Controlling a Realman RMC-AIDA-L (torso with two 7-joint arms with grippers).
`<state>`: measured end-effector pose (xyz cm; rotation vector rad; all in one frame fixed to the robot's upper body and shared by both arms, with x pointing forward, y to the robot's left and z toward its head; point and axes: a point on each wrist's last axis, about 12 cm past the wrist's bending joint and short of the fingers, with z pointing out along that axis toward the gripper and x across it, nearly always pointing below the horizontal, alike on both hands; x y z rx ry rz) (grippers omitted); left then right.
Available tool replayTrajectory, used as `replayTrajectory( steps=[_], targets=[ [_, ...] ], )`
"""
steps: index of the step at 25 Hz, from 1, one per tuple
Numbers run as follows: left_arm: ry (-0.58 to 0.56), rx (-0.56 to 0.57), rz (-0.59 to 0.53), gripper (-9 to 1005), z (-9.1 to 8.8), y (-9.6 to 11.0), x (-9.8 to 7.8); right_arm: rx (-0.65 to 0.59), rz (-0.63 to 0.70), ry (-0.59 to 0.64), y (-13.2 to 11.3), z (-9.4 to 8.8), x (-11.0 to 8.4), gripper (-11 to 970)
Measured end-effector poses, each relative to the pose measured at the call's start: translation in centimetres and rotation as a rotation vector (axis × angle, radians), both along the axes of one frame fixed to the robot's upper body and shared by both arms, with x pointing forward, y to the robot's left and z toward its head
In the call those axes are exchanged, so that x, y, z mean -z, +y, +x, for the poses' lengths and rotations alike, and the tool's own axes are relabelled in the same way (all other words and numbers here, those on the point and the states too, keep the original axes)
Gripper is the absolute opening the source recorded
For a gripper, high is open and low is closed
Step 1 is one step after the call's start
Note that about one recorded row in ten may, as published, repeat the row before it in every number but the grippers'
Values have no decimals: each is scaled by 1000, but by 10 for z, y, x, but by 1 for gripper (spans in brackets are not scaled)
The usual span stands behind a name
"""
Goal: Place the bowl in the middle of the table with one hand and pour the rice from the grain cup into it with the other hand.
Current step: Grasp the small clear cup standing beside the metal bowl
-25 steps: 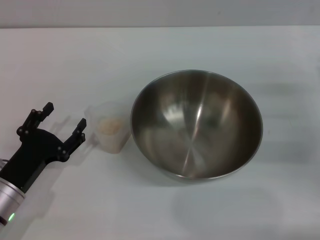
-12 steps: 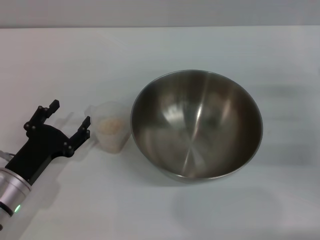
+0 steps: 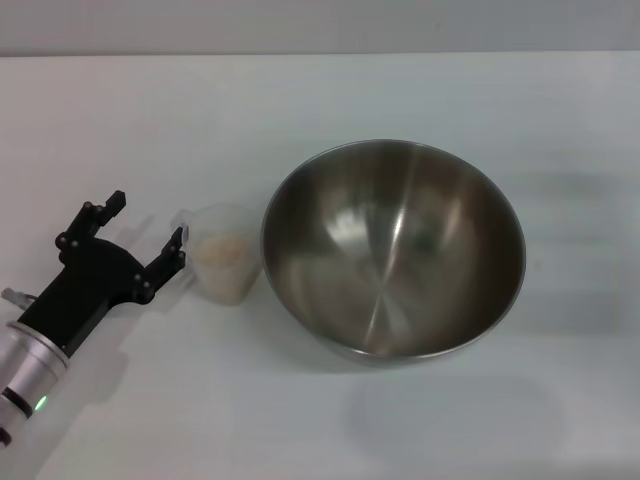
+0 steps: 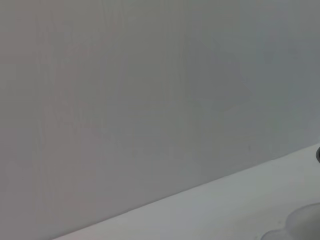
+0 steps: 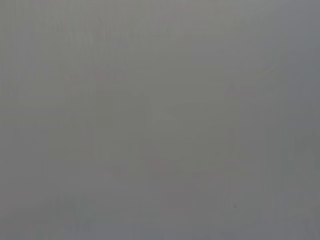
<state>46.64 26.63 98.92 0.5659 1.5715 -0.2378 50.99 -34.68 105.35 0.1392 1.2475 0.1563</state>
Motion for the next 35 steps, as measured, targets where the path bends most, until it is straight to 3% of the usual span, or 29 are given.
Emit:
replayTrajectory(
  steps=[18, 35],
  targets=[
    [23, 7, 29, 777, 16, -6, -1, -7, 2, 2, 2, 3, -1, 542],
    [16, 16, 28, 744, 17, -5, -2, -18, 0, 6, 4, 8, -2, 542]
  ],
)
